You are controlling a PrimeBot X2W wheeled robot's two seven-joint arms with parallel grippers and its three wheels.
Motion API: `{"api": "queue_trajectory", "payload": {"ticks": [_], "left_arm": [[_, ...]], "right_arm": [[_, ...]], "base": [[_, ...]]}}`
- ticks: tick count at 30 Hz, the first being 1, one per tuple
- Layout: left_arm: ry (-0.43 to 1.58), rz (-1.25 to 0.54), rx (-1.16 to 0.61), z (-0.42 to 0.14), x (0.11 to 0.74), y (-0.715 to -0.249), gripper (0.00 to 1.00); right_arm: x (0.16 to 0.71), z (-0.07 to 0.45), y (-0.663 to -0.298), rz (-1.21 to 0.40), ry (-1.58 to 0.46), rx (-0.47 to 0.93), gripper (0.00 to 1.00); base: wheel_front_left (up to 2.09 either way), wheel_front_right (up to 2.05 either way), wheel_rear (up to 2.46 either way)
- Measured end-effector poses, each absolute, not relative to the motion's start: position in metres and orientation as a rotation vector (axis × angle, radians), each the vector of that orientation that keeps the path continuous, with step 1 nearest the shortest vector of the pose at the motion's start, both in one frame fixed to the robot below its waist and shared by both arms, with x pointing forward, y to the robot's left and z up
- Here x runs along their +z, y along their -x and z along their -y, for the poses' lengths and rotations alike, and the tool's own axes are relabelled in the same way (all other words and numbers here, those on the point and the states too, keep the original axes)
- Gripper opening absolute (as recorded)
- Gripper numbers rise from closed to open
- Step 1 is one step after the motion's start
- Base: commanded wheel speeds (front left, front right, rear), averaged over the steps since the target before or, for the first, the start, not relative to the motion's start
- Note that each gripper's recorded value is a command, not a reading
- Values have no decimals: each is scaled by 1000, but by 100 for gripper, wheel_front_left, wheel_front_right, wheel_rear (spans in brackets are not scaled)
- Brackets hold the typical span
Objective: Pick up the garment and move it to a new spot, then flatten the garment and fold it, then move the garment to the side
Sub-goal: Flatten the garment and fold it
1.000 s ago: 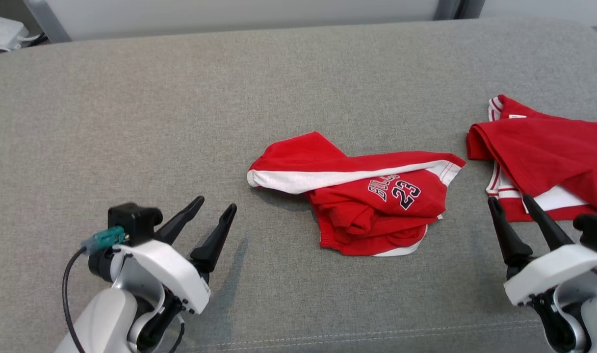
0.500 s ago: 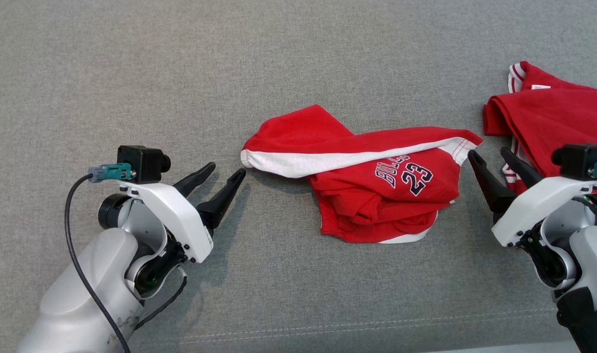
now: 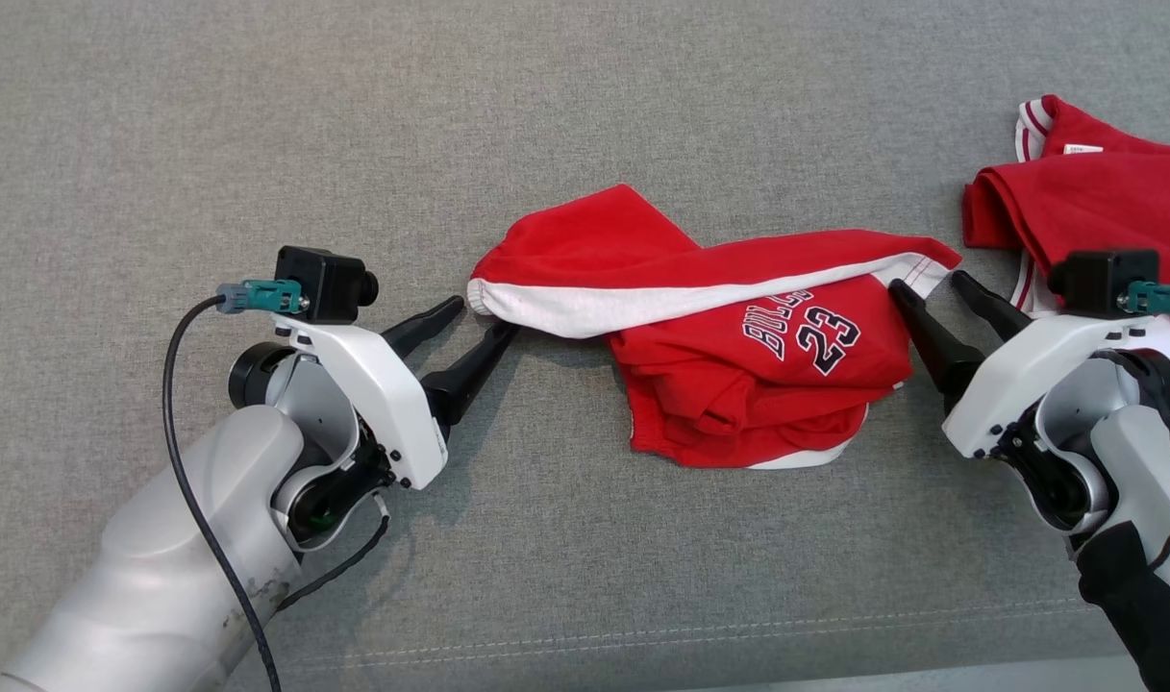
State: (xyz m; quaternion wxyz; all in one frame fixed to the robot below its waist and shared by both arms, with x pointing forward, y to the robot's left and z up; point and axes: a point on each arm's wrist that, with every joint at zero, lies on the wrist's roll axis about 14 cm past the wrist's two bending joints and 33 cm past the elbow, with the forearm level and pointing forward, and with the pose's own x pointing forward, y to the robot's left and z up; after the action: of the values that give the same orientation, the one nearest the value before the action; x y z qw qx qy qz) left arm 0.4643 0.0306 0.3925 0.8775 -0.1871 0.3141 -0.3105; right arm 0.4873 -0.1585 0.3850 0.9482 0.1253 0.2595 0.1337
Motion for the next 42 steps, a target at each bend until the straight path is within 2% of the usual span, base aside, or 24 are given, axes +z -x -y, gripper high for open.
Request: {"api": "queue_trajectory", "payload": {"ticks": [8, 9, 10, 11, 19, 25, 29, 32, 35, 37, 38, 40, 42], "left_arm": [[355, -612, -698, -21, 396, -471, 100], [344, -601, -707, -20, 398, -471, 99], [333, -594, -718, -20, 399, -471, 43], [326, -585, -725, -19, 400, -470, 0], [246, -529, -791, -24, 402, -454, 0], [176, -514, -817, -32, 404, -423, 0], [223, -603, -826, -37, 402, -372, 0], [292, -671, -879, -38, 417, -354, 0], [389, -708, -943, -39, 445, -379, 0], [382, -683, -902, -50, 470, -432, 0], [389, -645, -866, -58, 492, -464, 0], [410, -485, -787, -75, 557, -528, 0], [335, -341, -738, -90, 621, -566, 0]], "right_arm": [[382, 149, -494, -536, -251, 303, 100], [381, 148, -494, -537, -252, 305, 62], [380, 147, -494, -542, -251, 307, 0], [380, 147, -495, -537, -253, 306, 0], [386, 147, -491, -480, -281, 316, 0], [379, 145, -441, -484, -367, 345, 0], [382, 163, -408, -489, -441, 311, 0], [383, 160, -394, -574, -432, 364, 0], [404, 139, -426, -620, -386, 473, 0], [450, 133, -485, -524, -318, 507, 0], [488, 130, -518, -432, -272, 512, 0], [592, 125, -574, -143, -181, 503, 0], [697, 124, -598, 137, -92, 473, 0]], "base": [[0, 0, 0], [0, 0, 0], [0, 0, 0], [0, 0, 0], [0, 0, 0], [0, 0, 0], [0, 0, 0], [0, 0, 0], [0, 0, 0], [0, 0, 0], [0, 0, 0], [0, 0, 0], [0, 0, 0]]}}
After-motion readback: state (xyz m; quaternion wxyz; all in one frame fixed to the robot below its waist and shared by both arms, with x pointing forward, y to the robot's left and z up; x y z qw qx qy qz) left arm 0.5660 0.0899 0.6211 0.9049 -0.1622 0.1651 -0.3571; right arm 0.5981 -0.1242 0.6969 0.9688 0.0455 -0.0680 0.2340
